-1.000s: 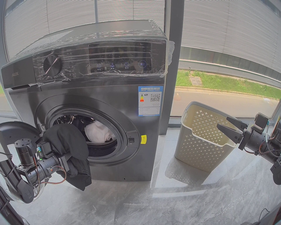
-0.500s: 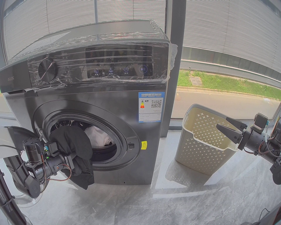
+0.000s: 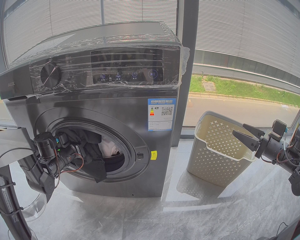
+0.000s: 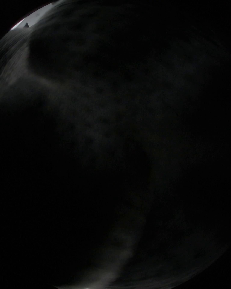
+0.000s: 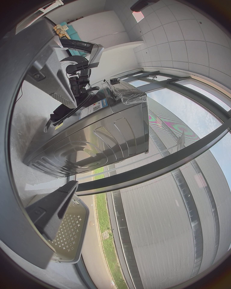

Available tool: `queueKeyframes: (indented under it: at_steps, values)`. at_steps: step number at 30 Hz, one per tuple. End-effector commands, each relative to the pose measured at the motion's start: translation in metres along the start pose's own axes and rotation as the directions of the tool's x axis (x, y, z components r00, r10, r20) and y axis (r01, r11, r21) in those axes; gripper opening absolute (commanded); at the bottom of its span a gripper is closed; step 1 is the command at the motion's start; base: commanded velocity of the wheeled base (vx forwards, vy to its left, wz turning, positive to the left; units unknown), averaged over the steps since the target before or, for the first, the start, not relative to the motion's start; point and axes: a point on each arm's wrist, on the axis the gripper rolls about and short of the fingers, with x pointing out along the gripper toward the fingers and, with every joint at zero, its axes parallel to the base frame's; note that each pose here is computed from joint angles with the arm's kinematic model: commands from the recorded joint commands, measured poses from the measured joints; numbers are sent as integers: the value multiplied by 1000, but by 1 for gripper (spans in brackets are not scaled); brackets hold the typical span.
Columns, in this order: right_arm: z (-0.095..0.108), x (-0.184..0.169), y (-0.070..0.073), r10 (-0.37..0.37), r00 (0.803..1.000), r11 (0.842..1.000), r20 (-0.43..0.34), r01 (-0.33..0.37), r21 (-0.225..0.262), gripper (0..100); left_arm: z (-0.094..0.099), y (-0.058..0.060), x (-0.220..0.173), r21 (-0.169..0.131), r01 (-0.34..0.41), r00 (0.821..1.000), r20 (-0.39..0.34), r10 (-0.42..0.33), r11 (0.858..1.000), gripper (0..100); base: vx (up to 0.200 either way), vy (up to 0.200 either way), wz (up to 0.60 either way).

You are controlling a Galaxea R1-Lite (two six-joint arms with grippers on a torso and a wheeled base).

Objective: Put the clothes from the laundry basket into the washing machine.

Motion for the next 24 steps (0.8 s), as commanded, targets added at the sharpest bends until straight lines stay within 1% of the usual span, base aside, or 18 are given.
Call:
queueKeyframes:
  at_steps: [1,3,7,10,11,13,14,15,17,19,21,24]
  values:
    - [1,-1,-2,-8,1000,1000,2,8,0,100,-10,-2,19,-1,25,999,26,-25,1000,0,0,0,0]
    - [0,-1,-3,-13,1000,1000,2,13,1,100,-11,-3,23,-8,29,999,31,-29,1000,0,0,0,0]
    - [1,-1,-4,-16,1000,1000,4,16,0,100,-12,0,31,-13,21,999,44,-21,1000,0,0,0,0]
    - [0,-1,-5,-18,1000,1000,-1,18,5,100,-23,3,37,-20,11,1000,24,-11,1000,0,0,0,0]
    - [0,0,-5,-18,1000,1000,1,18,4,100,-23,4,41,-19,12,1000,29,-12,1000,0,0,0,0]
    - [1,1,-6,-22,1000,1000,4,22,2,100,-21,6,48,-15,14,998,54,-13,1000,0,0,0,0]
    - [1,1,-6,-22,1000,1000,4,22,2,100,-21,6,48,-15,14,998,54,-13,1000,0,0,0,0]
    - [1,1,-8,-27,1000,1000,3,27,4,100,-12,7,62,-2,21,994,109,-21,1000,0,0,0,0]
    - [1,1,-9,-30,1000,1000,2,30,4,100,-7,9,71,2,24,989,145,-24,1000,0,0,0,0]
    - [0,1,-9,-32,999,999,2,32,5,100,-8,10,78,-2,26,987,160,-25,1000,0,0,0,0]
    - [0,2,-10,-32,999,999,-3,32,8,100,-10,12,83,-1,27,986,165,-26,1000,0,0,0,0]
    - [-1,6,-12,-32,999,999,-5,32,9,100,-9,13,91,3,32,981,191,-32,999,0,0,0,0]
